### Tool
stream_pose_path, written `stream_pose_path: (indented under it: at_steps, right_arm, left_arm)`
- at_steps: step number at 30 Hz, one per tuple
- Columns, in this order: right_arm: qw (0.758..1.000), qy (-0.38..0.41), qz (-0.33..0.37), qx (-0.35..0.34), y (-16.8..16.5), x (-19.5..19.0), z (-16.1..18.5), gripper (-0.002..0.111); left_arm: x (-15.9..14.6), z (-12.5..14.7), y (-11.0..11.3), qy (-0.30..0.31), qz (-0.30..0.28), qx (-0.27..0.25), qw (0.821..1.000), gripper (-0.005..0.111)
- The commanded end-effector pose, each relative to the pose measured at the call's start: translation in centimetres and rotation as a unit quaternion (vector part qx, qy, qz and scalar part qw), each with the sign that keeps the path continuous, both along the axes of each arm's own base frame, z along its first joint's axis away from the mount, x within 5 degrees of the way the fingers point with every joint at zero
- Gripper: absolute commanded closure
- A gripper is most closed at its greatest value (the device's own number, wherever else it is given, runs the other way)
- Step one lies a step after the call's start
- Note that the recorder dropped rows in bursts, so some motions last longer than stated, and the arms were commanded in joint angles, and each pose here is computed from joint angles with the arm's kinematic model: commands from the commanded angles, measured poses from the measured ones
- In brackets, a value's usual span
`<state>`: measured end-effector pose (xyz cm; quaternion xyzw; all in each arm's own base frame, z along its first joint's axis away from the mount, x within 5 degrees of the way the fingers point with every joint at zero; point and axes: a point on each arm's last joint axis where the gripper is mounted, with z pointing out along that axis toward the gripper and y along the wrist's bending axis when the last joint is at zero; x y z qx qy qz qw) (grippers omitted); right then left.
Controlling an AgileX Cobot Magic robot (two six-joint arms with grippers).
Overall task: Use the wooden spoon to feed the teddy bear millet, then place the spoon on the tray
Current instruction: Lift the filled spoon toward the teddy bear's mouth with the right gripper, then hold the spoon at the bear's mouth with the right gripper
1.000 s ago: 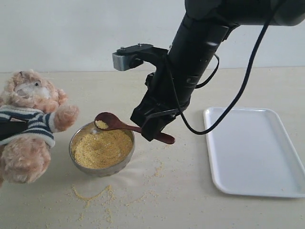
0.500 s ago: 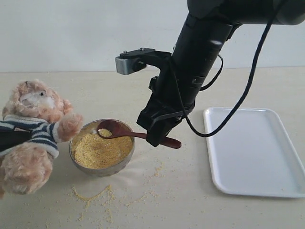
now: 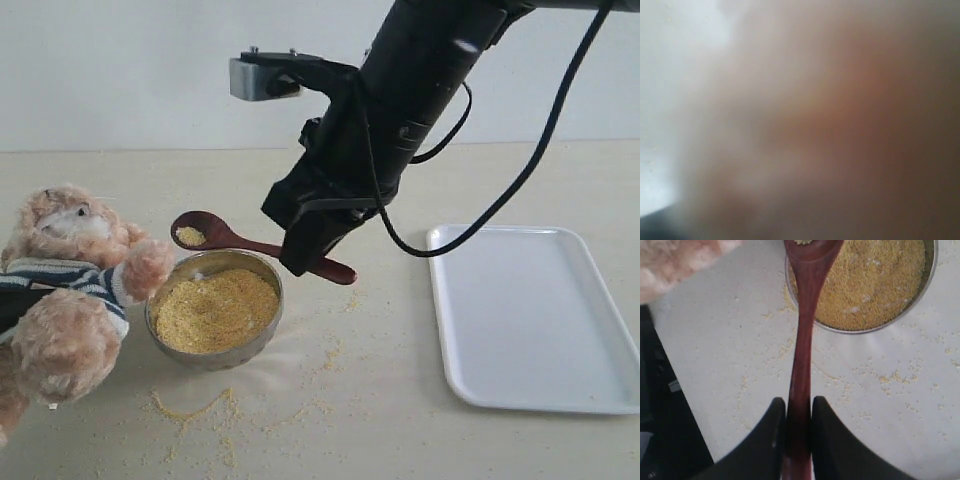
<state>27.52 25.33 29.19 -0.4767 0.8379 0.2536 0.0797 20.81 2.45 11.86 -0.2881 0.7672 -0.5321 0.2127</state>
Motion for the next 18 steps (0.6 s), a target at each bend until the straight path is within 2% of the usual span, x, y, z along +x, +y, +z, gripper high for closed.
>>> stream_pose_path:
  at_steps: [1,8,18]
  right_arm:
    - [0.999,-0.019,-0.011,0.038,0.4,0.3,2.6,0.109]
    - [0.996,-0.030,-0.036,0.082,2.3,1.7,5.1,0.109]
    - [0.997,-0.023,0.035,0.070,8.2,1.1,1.9,0.109]
  left_arm:
    - [-0.8,0.0,-0.7,0.006,-0.002,-0.026,1.000,0.102]
    - [-1.2,-0.1,-0.9,0.005,-0.003,-0.023,1.000,0.102]
    - [-1.2,-0.1,-3.1,0.006,-0.061,-0.022,0.998,0.102]
